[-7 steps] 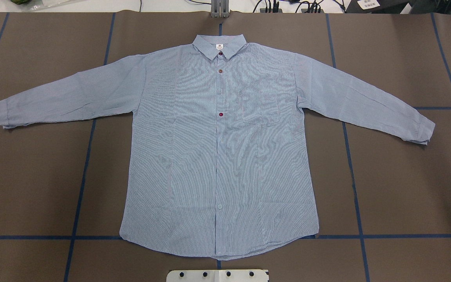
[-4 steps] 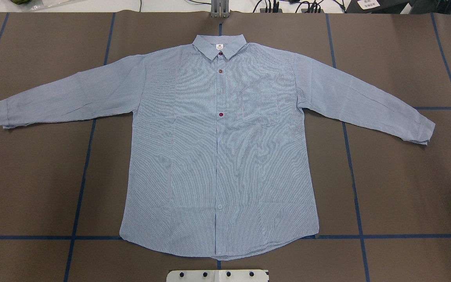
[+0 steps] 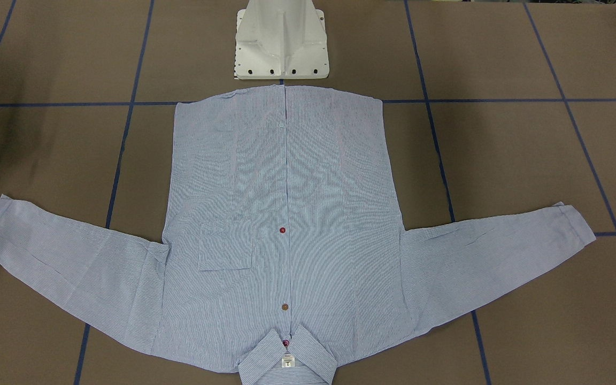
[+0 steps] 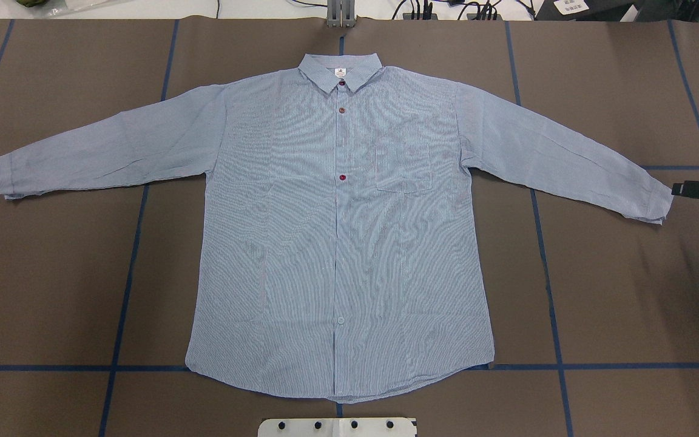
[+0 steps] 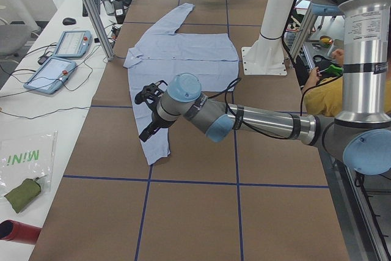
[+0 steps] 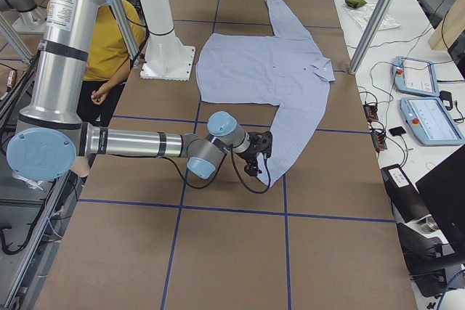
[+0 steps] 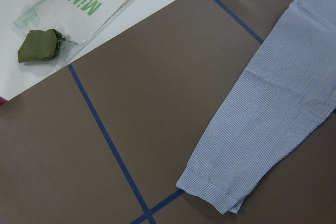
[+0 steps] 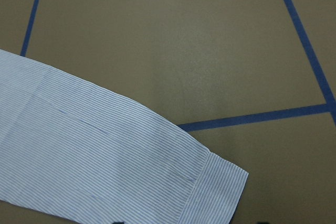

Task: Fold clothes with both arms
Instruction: 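Move the right gripper to the cuff of the sleeve nearest it and grasp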

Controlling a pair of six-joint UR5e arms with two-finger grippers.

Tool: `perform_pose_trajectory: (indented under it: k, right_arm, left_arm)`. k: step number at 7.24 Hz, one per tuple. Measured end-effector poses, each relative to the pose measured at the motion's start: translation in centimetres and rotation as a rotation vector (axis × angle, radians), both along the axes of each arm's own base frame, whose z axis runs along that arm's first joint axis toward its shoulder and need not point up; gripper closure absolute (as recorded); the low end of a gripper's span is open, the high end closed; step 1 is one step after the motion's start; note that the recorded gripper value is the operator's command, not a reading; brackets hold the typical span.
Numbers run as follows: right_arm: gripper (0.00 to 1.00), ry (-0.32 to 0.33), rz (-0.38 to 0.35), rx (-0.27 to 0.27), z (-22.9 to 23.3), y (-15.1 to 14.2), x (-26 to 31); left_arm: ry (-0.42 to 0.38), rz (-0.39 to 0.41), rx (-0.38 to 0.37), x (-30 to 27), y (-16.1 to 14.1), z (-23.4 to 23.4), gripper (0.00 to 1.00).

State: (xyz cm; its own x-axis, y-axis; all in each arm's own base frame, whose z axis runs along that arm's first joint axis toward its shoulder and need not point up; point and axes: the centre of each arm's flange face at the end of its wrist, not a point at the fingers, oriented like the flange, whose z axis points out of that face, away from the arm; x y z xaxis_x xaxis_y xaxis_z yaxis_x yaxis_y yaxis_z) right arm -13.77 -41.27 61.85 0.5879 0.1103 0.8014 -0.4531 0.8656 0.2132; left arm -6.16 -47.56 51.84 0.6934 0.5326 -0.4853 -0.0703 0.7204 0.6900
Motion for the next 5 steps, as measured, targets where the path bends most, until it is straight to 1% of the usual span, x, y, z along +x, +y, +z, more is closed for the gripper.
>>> perform_pose_trajectory:
  k: [1,2,5]
  right_arm:
    - [0.29,0.007,0.032,-0.003,0.6,0.4,-1.6]
    - [0.33,0.020,0.054,-0.004,1.3,0.7,-2.9]
    - [0.37,0.066,0.072,-0.010,3.4,1.6,-5.0]
  left_arm:
    - [0.000,0.000,0.000,0.0,0.0,0.0,0.00]
    - [0.000,0.001,0.001,0.0,0.0,0.0,0.00]
    - [0.000,0.001,-0.001,0.1,0.0,0.0,0.00]
